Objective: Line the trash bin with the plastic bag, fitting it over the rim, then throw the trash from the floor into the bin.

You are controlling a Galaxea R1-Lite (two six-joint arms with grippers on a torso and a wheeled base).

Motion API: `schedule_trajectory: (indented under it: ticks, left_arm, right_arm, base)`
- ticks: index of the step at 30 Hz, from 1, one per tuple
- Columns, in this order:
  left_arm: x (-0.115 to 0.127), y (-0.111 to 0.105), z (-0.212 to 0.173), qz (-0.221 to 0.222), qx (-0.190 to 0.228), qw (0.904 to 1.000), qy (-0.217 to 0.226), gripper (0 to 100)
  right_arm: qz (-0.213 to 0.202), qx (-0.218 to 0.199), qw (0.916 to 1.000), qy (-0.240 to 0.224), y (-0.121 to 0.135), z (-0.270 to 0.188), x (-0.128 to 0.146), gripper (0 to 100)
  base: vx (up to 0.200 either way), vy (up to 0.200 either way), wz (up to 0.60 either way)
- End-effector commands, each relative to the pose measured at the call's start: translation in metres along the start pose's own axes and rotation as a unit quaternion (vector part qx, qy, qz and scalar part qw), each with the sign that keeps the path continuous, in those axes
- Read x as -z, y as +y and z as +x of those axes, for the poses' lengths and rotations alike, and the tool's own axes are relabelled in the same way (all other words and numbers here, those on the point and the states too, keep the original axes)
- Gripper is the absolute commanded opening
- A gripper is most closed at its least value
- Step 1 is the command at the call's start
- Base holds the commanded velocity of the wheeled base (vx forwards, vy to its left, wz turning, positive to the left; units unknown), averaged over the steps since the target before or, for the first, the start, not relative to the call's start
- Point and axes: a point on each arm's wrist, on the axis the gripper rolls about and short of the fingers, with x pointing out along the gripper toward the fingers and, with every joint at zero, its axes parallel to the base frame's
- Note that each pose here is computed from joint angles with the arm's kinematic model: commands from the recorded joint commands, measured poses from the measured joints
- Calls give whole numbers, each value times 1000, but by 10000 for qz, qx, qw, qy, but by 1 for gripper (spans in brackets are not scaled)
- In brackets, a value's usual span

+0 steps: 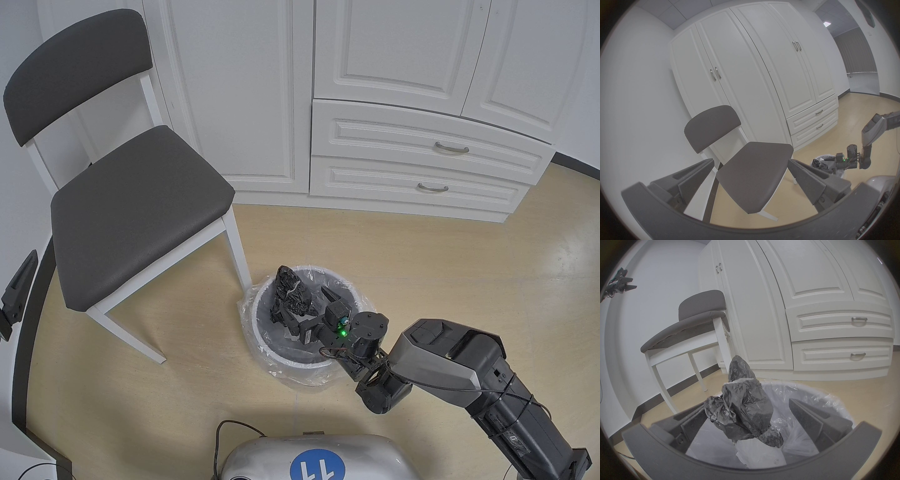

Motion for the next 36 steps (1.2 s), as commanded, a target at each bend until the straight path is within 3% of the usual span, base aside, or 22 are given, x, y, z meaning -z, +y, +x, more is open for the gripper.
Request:
schedule_trajectory:
  ticks: [1, 13, 14, 24, 28, 32, 36]
  left_arm:
    - [0, 0, 0, -1, 1, 10000, 3, 100]
    - [0, 0, 0, -1, 1, 10000, 3, 100]
    - [0, 0, 0, -1, 4, 10000, 10, 100]
    - [0, 0, 0, -1, -2, 10000, -4, 100]
    - [0, 0, 0, -1, -2, 10000, -4, 100]
    - [0, 0, 0, -1, -2, 10000, -4, 100]
    - [0, 0, 0, -1, -2, 10000, -4, 100]
  right_arm:
    - [-63, -14, 10000, -69, 2, 0, -16, 100]
    - [-111, 154, 9995, -238, 8, 11, 0, 100]
    - [-110, 155, 9995, -246, 8, 11, -1, 0]
    - [-276, 214, 9993, -158, 1, 6, -14, 0]
    - [-340, 166, 9993, 24, 0, -3, -19, 0]
    - [-677, 57, 9969, 396, -3, -21, -26, 0]
    - [-939, -289, 9926, 714, -5, -41, -28, 0]
  base:
    - [0, 0, 0]
    - [0, 0, 0]
    - [0, 0, 0]
    - [0, 0, 0]
    - [0, 0, 0]
    - [0, 0, 0]
    - [0, 0, 0]
